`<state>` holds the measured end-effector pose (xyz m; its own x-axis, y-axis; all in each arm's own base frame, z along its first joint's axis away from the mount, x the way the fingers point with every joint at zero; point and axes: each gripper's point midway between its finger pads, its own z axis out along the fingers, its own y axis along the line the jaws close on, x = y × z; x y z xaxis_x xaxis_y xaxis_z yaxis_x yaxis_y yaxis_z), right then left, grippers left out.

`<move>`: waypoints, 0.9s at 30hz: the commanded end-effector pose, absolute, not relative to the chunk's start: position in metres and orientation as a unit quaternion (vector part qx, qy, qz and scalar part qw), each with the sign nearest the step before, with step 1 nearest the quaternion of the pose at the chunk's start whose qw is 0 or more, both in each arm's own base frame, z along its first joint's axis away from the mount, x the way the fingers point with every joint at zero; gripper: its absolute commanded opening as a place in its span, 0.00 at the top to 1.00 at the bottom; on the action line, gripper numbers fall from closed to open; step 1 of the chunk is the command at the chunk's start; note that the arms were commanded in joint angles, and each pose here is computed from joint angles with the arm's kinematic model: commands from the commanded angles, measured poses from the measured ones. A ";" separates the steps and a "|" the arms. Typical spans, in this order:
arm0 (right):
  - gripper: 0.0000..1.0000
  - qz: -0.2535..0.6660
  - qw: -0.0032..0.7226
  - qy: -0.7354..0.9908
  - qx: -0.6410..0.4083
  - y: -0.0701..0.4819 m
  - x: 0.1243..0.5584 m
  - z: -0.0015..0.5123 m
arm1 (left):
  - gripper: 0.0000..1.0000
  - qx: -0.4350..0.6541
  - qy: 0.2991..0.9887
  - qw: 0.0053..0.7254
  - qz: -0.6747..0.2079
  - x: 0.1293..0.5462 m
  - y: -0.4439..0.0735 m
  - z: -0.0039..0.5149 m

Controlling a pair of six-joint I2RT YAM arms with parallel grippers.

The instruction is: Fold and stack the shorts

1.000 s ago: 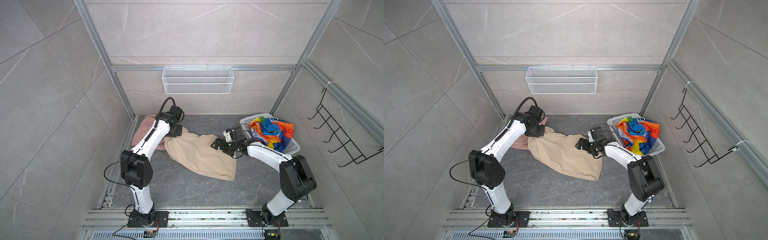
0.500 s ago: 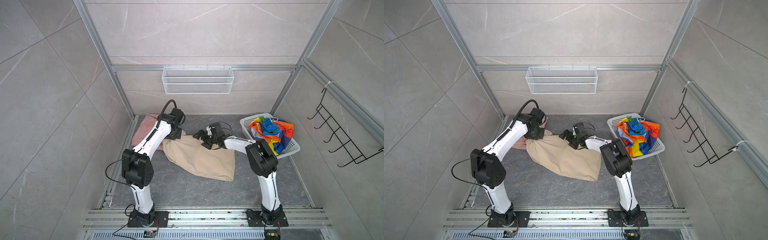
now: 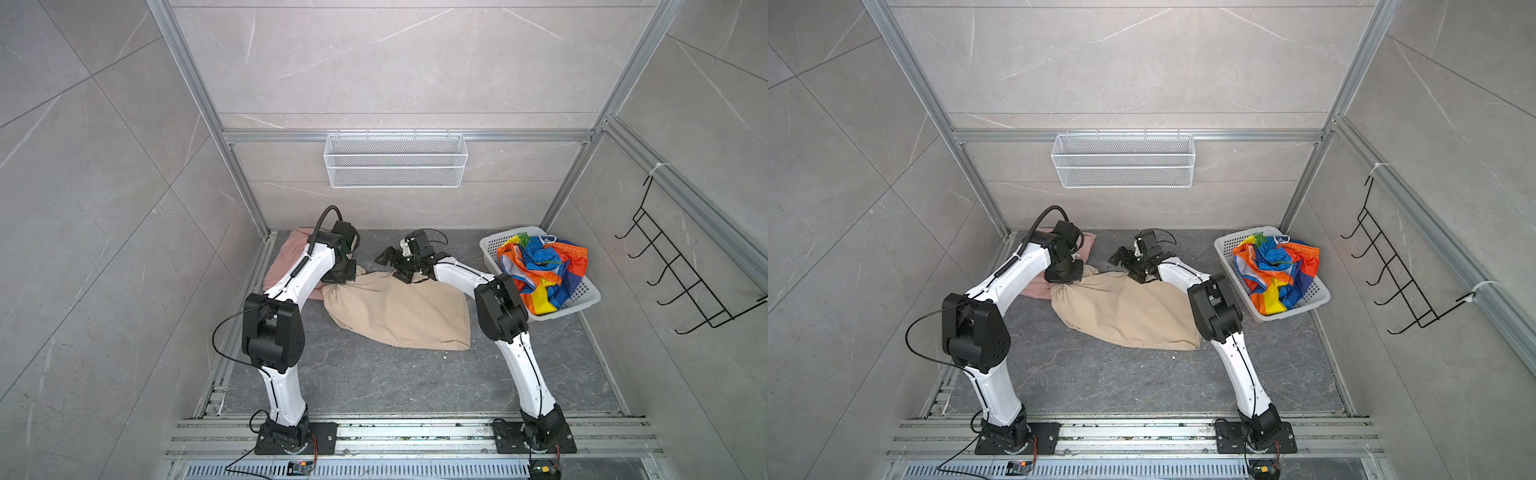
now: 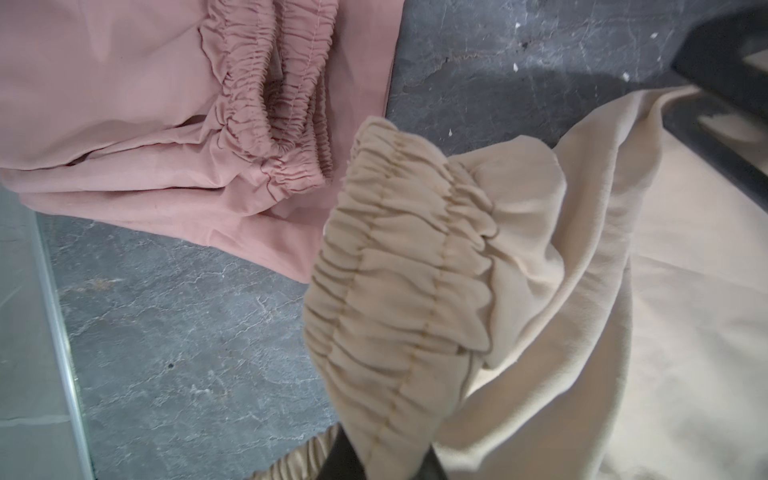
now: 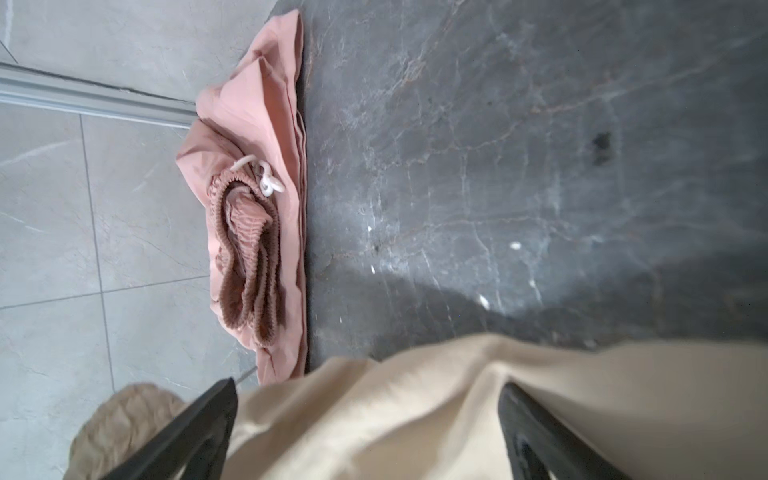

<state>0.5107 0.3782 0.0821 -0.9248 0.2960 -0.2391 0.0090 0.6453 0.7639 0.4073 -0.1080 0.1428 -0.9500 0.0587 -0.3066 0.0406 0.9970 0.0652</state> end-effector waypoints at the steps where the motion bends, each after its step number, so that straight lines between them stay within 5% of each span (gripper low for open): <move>1: 0.01 0.411 0.201 0.887 0.058 0.364 0.483 0.146 | 1.00 0.023 0.986 0.166 -0.002 0.409 -0.120 0.150; 16: 0.01 0.422 0.147 0.893 0.062 0.395 0.299 0.102 | 1.00 0.016 0.986 0.164 -0.036 0.411 -0.128 0.148; 27: 0.01 0.388 0.106 0.914 0.063 0.397 0.272 0.032 | 1.00 0.016 0.985 0.165 -0.038 0.413 -0.125 0.144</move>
